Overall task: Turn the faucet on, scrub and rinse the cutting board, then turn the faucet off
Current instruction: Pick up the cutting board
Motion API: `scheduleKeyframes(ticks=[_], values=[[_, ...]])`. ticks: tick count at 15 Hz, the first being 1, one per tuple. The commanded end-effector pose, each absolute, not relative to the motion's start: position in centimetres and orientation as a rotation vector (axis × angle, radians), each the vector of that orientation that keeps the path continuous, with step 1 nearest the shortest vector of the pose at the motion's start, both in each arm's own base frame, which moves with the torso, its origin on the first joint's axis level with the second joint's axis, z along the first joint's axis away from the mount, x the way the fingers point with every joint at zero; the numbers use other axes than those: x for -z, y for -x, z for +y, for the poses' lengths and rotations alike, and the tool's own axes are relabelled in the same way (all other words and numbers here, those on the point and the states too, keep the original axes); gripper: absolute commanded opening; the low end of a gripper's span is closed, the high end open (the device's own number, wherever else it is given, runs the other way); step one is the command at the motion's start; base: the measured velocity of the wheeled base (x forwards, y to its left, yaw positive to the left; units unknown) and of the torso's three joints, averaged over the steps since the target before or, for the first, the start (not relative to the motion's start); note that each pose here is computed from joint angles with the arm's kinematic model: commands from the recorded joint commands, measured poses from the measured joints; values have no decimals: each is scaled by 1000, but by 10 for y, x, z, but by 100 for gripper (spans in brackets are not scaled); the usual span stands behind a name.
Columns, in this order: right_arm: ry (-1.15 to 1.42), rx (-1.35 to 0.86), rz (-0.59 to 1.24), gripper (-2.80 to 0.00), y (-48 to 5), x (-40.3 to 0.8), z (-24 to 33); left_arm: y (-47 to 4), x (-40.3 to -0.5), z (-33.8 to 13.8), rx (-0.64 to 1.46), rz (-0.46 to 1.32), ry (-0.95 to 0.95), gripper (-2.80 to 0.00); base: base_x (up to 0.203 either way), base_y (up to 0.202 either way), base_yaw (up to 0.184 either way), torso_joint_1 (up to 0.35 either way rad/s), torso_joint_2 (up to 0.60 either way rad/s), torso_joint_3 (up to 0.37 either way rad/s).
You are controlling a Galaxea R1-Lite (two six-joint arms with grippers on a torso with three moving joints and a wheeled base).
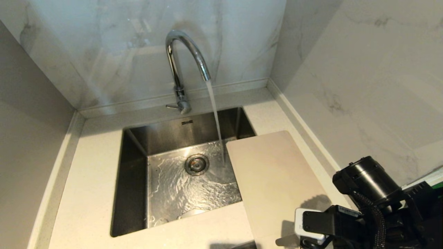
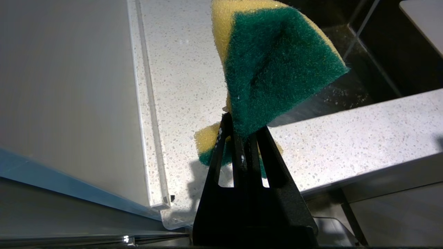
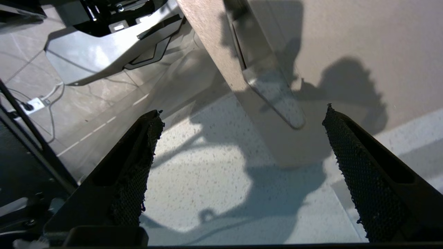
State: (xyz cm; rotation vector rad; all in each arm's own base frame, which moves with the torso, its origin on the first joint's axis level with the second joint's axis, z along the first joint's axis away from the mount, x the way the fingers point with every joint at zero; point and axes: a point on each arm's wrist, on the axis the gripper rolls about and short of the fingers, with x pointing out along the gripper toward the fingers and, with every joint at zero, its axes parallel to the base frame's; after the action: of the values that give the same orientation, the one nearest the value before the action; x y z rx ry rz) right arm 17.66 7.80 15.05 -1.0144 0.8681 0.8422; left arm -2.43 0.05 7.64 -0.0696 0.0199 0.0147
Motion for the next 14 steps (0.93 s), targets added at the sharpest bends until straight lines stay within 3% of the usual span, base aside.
scheduleKeyframes(ticks=[1, 14], values=[[1046, -884, 868, 0, -174, -136, 83, 24, -76, 1, -14, 19, 69, -280, 0, 0, 0, 0, 0, 0], [1110, -975, 768, 0, -173, -87, 112, 24, -76, 1, -15, 20, 69, -280, 0, 0, 0, 0, 0, 0]])
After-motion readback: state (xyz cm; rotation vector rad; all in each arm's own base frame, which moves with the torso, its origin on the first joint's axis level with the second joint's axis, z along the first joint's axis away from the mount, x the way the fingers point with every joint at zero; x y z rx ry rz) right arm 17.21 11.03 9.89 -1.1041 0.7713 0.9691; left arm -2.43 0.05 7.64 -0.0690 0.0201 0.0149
